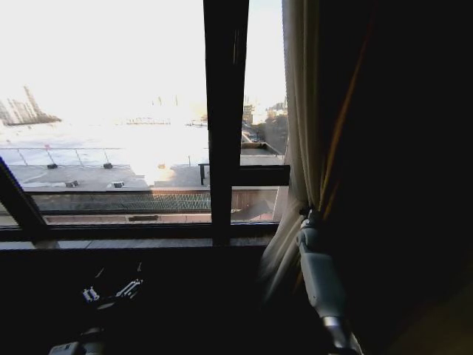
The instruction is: Open the curtains by pulling them apart, changing their state from closed to fully open.
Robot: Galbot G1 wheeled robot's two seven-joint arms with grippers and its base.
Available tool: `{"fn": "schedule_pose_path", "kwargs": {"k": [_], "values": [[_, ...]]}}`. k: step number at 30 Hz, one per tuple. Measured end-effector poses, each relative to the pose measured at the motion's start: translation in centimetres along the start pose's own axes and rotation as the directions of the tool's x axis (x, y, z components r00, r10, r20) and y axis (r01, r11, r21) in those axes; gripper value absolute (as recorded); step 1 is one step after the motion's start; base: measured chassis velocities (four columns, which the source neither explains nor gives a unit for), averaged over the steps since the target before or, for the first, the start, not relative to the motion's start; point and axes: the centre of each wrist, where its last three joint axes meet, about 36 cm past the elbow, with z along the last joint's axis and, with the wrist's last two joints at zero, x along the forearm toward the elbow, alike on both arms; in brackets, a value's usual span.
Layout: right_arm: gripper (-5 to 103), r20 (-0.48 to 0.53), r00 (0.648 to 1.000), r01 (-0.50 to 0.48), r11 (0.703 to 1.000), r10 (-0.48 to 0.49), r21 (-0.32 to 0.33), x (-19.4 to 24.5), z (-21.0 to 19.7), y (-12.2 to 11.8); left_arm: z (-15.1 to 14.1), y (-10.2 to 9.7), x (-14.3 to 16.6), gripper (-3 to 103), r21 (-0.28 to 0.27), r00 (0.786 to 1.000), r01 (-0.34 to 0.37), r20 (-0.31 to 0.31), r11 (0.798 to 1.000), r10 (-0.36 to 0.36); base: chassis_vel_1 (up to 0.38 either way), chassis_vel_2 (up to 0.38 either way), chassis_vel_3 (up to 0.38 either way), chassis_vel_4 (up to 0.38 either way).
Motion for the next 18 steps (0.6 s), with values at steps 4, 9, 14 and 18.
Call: {"fn": "schedule_pose_path", "kwargs": {"k": [4, 9, 14, 18], "values": [[0, -0.005, 0.999, 0.032, 0.999, -0.032, -0.006, 1.2, -0.1, 0.1, 0.0, 0.1, 0.1, 100, 0.001, 1.000, 0.003, 0.003, 1.000, -0.003, 0.000, 0.000, 0.000, 0.000], [7, -0.024, 0.977, 0.210, 0.978, -0.210, 0.015, 6.5, -0.2, 0.5, -0.1, 0.3, -0.1, 100, 0.007, 1.000, 0.008, 0.015, 1.000, -0.008, 0.000, 0.000, 0.000, 0.000], [28, -0.049, 0.931, 0.362, 0.932, -0.361, 0.011, 13.4, -0.3, 0.1, -0.1, 0.5, -0.4, 100, 0.017, 0.999, 0.016, 0.027, 1.000, -0.016, 0.000, 0.000, 0.000, 0.000], [39, -0.058, 0.906, 0.420, 0.907, -0.419, 0.006, 17.7, -0.3, -1.2, 0.0, 0.3, -0.6, 100, 0.026, 0.999, 0.015, 0.028, 1.000, -0.016, 0.000, 0.000, 0.000, 0.000]]}}
